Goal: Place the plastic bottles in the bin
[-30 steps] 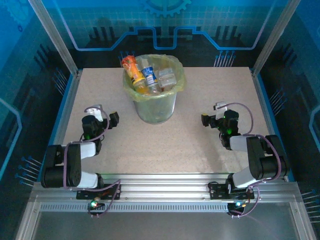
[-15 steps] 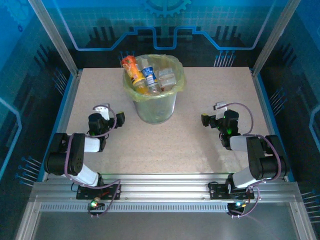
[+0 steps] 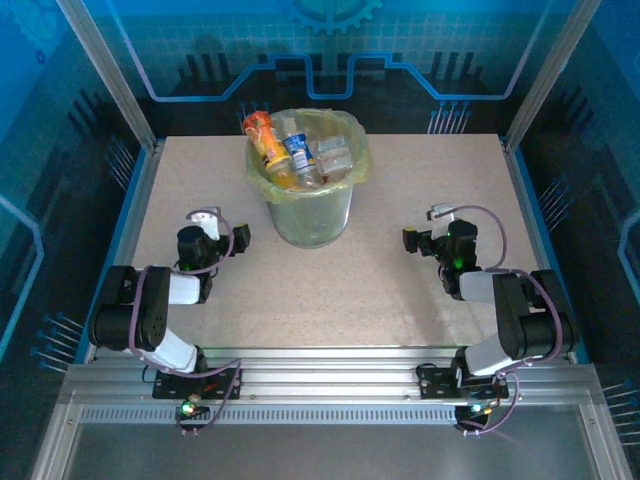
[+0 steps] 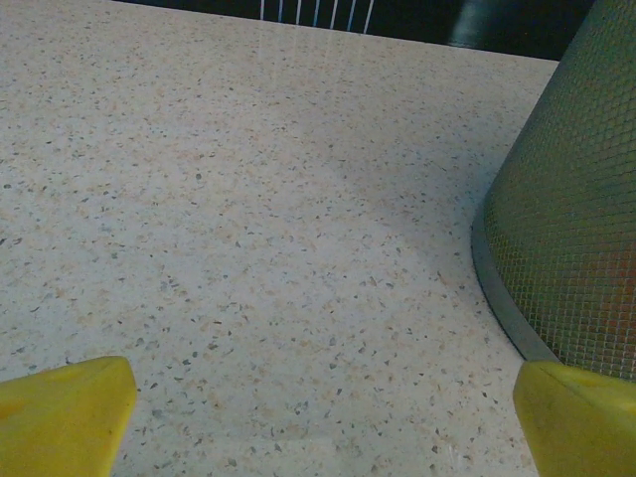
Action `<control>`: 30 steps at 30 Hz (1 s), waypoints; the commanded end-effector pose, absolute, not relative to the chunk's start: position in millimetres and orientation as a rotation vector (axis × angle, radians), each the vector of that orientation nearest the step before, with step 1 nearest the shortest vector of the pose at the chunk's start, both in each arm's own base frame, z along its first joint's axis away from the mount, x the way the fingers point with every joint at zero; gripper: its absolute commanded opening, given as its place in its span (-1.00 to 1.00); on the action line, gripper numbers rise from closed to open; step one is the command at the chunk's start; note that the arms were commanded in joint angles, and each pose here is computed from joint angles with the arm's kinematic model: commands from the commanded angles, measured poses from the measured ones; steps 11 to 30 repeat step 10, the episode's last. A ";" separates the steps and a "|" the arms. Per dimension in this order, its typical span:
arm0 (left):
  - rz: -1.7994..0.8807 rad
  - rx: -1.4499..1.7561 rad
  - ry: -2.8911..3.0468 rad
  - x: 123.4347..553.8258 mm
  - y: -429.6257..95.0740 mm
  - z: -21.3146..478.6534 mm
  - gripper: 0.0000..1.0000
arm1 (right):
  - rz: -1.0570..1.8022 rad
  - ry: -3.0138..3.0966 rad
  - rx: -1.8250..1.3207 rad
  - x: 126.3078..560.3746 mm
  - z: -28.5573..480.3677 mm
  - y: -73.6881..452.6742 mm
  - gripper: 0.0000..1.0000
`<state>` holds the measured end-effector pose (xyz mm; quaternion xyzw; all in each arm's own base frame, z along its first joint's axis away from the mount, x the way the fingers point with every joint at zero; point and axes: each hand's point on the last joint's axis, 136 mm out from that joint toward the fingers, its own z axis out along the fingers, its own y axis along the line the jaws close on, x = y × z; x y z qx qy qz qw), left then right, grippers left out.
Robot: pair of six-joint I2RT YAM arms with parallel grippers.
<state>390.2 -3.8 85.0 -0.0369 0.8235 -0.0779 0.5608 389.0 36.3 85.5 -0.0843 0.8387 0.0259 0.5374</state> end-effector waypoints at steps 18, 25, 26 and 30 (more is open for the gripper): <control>-0.149 -0.042 1.911 397.8 -7.5 94.7 0.98 | 0.072 1.965 -0.184 396.4 93.8 33.8 0.99; -0.149 -0.042 1.911 397.8 -7.5 94.7 0.98 | 0.072 1.965 -0.184 396.4 93.8 33.8 0.99; -0.149 -0.042 1.911 397.8 -7.5 94.7 0.98 | 0.072 1.965 -0.184 396.4 93.8 33.8 0.99; -0.149 -0.042 1.911 397.8 -7.5 94.7 0.98 | 0.072 1.965 -0.184 396.4 93.8 33.8 0.99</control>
